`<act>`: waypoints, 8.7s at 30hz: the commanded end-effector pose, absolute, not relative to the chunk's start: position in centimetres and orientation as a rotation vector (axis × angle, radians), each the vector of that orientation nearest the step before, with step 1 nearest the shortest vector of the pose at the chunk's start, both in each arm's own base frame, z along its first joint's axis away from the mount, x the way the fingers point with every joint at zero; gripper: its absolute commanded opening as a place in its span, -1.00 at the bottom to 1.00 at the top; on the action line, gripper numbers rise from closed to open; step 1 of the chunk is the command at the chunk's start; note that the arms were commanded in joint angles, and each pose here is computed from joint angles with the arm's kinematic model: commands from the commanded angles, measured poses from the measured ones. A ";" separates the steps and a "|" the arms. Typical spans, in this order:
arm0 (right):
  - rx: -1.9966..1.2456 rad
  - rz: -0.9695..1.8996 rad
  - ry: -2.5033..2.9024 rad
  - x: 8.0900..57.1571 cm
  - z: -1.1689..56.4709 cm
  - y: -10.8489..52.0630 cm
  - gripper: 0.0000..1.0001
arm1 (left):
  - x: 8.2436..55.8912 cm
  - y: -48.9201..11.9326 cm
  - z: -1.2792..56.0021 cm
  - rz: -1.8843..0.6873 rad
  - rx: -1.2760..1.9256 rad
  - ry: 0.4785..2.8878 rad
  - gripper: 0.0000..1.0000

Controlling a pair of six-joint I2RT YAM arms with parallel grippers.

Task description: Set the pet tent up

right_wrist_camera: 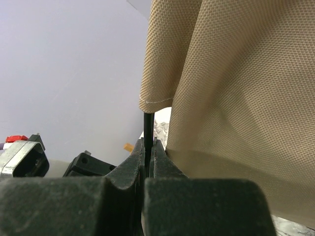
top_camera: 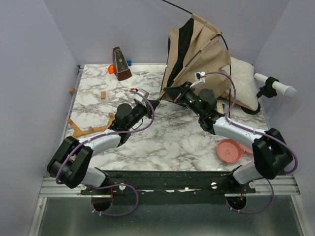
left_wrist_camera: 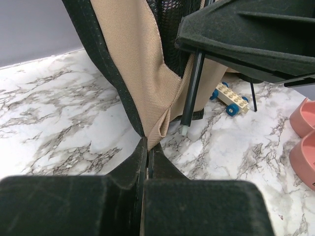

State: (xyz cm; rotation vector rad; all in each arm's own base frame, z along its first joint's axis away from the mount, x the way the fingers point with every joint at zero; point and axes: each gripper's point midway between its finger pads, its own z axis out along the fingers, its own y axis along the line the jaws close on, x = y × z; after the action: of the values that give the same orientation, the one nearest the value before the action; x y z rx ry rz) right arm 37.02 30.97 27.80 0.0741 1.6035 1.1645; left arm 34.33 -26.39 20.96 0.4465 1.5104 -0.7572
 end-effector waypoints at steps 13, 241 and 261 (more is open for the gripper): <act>0.213 1.056 1.489 40.4 30.4 28.3 -0.99 | 33.1 -25.7 17.8 -0.756 0.434 1.601 -1.00; -0.275 0.831 2.040 24.3 14.4 29.2 0.71 | 30.1 -16.2 31.0 -0.579 0.325 1.752 0.97; -0.140 0.297 1.982 36.3 29.1 24.9 0.97 | 30.4 -15.0 29.1 -0.486 0.335 1.795 0.98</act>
State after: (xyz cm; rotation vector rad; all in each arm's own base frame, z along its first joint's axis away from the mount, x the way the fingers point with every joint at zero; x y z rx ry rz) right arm 32.18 29.46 30.11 -0.1544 1.9096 0.5790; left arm 30.02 -15.17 30.32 0.3346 1.7603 -0.5028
